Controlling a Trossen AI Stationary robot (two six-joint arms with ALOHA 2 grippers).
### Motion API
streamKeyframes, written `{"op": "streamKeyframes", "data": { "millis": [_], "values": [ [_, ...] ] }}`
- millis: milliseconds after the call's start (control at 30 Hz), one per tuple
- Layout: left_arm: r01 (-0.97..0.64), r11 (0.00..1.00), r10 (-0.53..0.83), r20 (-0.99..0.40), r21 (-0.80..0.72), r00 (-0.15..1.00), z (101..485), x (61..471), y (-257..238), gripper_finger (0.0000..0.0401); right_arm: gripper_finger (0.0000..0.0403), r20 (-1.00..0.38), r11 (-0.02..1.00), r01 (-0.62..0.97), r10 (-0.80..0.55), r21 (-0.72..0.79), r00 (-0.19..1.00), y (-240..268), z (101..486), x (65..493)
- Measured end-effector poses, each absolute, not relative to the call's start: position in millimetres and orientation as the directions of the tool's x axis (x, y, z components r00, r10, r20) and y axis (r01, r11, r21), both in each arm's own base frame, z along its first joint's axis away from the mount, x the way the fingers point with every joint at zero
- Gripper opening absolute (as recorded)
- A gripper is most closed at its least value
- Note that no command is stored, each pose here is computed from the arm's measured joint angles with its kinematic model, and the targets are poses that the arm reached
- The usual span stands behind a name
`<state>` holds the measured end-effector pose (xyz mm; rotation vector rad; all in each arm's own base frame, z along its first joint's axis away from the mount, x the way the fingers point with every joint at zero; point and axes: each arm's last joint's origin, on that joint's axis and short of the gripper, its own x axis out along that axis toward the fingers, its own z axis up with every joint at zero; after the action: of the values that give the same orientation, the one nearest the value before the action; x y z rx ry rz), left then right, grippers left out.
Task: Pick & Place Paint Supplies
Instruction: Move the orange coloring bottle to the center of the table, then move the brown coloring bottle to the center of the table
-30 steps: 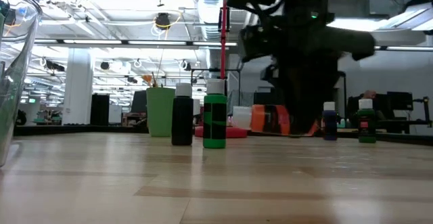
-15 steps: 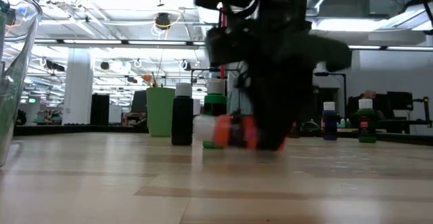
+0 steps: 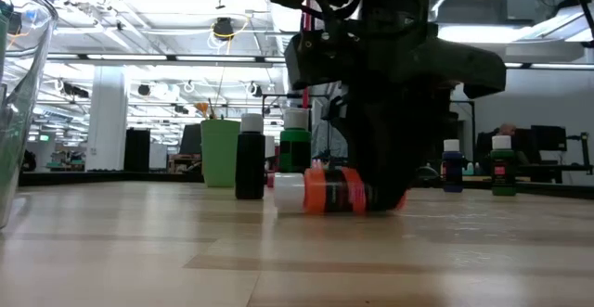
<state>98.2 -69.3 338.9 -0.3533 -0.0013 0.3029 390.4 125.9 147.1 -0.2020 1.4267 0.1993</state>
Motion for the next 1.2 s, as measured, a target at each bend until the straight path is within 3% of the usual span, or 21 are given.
{"op": "streamKeyframes", "data": {
  "millis": [233,467,633,733,867,1033,1200],
  "values": [
    [-0.292,0.893,0.293,-0.051,-0.342,0.955,338.9,98.2,-69.3,0.0222,0.0244,-0.991,0.97,-0.242,0.04,0.009,0.124,122.9,153.6,390.0],
    [-0.291,0.893,0.292,-0.051,-0.344,0.955,338.9,98.2,-69.3,0.0222,0.026,-0.977,0.989,-0.143,0.06,0.031,0.204,102.6,210.1,385.6],
    [-0.291,0.893,0.292,-0.051,-0.344,0.955,338.9,98.2,-69.3,0.0222,0.026,-0.98,0.993,0.118,-0.024,0.0,0.198,66.3,251.2,360.9],
    [-0.292,0.893,0.292,-0.051,-0.344,0.955,338.9,98.2,-69.3,0.0222,0.026,-0.978,0.94,0.339,-0.099,-0.031,0.185,28.5,268.7,346.4],
    [-0.292,0.893,0.292,-0.051,-0.344,0.955,338.9,98.2,-69.3,0.0222,0.026,-0.961,0.793,0.603,-0.228,-0.088,0.16,-25.3,278.5,324.3],
    [-0.292,0.892,0.293,-0.051,-0.344,0.955,338.9,98.2,-69.3,0.0222,0.026,-0.947,0.633,0.766,-0.301,-0.113,0.109,-93.0,271.2,301.2],
    [-0.299,0.89,0.3,-0.05,-0.344,0.953,339.0,98.1,-69.1,0.0222,0.026,-0.934,0.548,0.829,-0.342,-0.112,0.1,-149.2,256.9,288.3]
  ]
}}
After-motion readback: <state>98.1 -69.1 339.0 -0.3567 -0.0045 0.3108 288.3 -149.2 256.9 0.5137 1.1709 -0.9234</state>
